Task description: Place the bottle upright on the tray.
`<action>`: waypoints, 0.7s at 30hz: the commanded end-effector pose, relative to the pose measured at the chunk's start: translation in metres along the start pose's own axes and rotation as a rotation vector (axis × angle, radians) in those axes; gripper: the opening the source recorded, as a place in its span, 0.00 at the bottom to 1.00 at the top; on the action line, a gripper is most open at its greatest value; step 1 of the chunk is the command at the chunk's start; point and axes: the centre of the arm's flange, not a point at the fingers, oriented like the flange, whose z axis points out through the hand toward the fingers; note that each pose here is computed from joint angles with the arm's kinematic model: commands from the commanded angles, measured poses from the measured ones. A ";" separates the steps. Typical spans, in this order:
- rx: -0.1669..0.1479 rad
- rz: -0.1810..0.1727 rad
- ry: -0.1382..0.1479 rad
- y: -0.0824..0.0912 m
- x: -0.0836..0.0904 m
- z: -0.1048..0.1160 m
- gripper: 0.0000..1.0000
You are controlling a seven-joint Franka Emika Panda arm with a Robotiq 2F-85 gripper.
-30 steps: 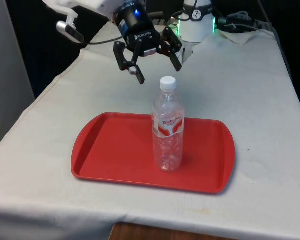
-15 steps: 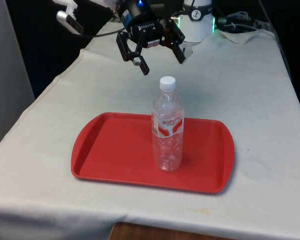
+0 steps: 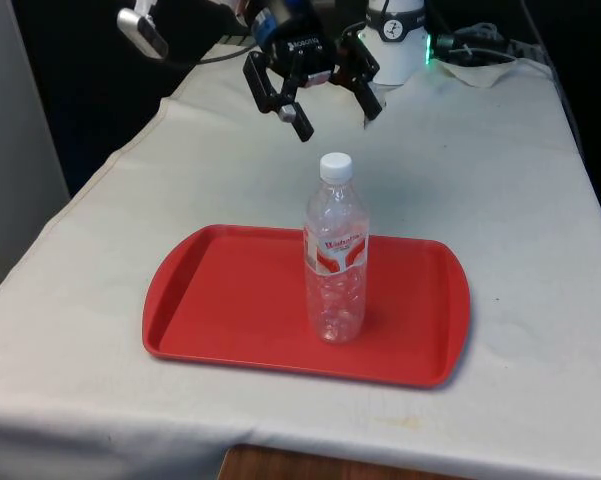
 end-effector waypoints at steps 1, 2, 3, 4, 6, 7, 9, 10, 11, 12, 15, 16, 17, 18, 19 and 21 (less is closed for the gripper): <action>-0.005 -0.011 -0.013 -0.002 0.002 -0.001 1.00; -0.004 -0.016 -0.014 -0.003 0.003 -0.001 1.00; -0.002 -0.021 -0.016 -0.003 0.004 -0.001 1.00; 0.001 -0.026 -0.017 -0.004 0.004 0.000 1.00; 0.005 -0.041 -0.020 -0.005 0.008 -0.001 1.00; 0.007 -0.045 -0.022 -0.005 0.009 -0.001 1.00; 0.011 -0.056 -0.025 -0.006 0.011 -0.001 1.00; 0.016 -0.046 -0.012 -0.004 0.009 0.000 1.00; 0.013 -0.065 -0.028 -0.006 0.013 -0.003 1.00; 0.013 -0.065 -0.028 -0.006 0.013 -0.003 1.00; 0.019 -0.084 -0.033 -0.007 0.018 -0.005 1.00; 0.020 -0.089 -0.035 -0.007 0.019 -0.006 1.00; 0.022 -0.094 -0.037 -0.007 0.021 -0.006 1.00; 0.026 -0.088 -0.023 -0.005 0.020 -0.005 1.00; 0.024 -0.098 -0.039 -0.008 0.022 -0.007 1.00; 0.026 -0.114 -0.043 -0.009 0.026 -0.009 1.00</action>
